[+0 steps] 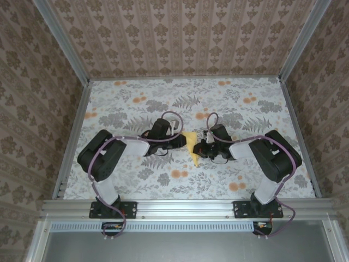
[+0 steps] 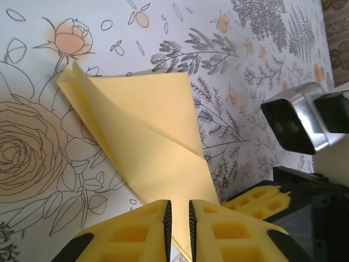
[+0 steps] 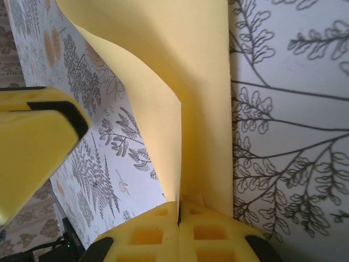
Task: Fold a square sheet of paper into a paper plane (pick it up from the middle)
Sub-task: Fold the wing for the fifth time at the center of the table.
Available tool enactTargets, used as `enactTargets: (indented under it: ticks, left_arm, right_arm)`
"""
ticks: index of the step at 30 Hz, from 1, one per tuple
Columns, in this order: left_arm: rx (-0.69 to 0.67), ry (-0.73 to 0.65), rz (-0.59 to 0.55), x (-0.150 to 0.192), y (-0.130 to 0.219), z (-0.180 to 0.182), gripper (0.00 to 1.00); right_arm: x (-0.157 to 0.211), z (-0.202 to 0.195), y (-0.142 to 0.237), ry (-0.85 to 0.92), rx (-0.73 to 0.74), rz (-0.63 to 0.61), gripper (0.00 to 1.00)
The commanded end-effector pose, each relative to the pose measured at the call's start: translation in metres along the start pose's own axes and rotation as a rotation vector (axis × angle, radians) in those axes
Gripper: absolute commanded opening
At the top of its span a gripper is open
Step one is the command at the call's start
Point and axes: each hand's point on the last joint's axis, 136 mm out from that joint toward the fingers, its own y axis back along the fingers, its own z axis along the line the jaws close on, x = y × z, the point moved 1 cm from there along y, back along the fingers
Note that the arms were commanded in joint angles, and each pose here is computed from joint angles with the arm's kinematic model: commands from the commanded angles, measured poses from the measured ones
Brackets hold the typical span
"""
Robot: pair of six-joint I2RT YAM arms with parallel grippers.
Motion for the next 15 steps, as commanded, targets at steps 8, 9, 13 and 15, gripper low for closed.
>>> enactTargets:
  ticks: [8,9,13,15]
  left_arm:
    - [0.027,-0.004,0.028,-0.004,-0.023,0.000,0.17]
    - [0.021,-0.002,0.030,-0.004,-0.025,0.002,0.16]
    - [0.005,0.008,0.050,0.000,-0.030,0.006,0.16]
    - [-0.026,0.017,0.070,0.004,-0.031,0.011,0.15]
  right_arm:
    - [0.005,-0.021,0.000,-0.084,0.053,0.001,0.02]
    - [0.006,-0.023,0.000,-0.090,0.057,0.004,0.02]
    - [0.009,-0.027,-0.002,-0.097,0.065,0.016,0.02]
    - [0.009,-0.028,-0.002,-0.099,0.069,0.022,0.02]
